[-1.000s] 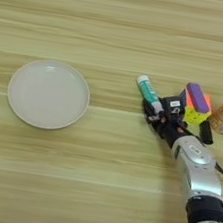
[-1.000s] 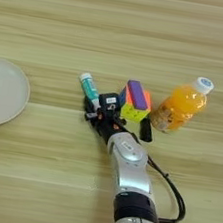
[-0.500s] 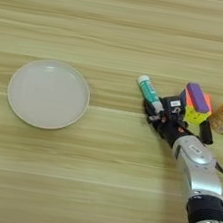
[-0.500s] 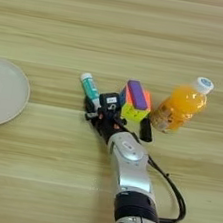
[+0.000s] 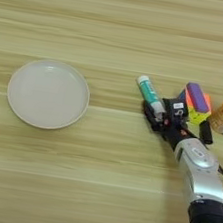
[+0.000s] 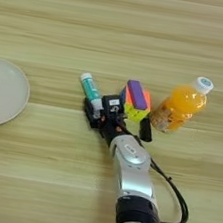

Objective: Move the objects on the table

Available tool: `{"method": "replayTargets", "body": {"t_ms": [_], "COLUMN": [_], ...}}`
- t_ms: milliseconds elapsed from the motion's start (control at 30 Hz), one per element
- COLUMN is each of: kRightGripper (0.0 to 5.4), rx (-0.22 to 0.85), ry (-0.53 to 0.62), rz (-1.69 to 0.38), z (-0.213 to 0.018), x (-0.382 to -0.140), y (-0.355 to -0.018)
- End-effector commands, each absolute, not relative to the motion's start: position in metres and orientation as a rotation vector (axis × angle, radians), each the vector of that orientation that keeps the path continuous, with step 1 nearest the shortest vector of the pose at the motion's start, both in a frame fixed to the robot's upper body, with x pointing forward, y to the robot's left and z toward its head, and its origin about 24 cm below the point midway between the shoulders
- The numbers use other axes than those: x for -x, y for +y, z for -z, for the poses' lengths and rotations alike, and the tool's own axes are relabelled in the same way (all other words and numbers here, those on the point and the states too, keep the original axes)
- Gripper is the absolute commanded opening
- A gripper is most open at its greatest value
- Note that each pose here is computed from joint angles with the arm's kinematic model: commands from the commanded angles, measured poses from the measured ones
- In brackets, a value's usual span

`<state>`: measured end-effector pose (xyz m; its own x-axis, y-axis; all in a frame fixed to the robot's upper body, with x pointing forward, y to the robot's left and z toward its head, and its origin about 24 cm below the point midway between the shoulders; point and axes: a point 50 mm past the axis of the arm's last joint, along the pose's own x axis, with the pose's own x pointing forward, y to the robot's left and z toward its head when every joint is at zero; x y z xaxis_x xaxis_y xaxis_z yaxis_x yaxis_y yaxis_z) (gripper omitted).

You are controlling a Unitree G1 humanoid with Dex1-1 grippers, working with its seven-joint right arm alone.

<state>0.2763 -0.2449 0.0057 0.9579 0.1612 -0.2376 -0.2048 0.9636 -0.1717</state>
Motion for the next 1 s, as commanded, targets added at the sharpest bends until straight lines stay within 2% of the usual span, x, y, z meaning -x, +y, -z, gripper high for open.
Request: {"method": "replayTargets", "body": {"t_ms": [33,367,567,1000], "kRightGripper": [3.63,4.72,5.35,5.39], "rx": [0.221,0.221,0.221,0.222], "ry": [0.194,0.1,0.097,0.095], "rz": [-0.181,-0.215,-0.221,-0.225], "z": [-0.018,-0.041,-0.044,-0.044], "x": [-0.28,-0.276,-0.275,-0.274], "y": [-0.248,-0.241,-0.239,-0.238]}}
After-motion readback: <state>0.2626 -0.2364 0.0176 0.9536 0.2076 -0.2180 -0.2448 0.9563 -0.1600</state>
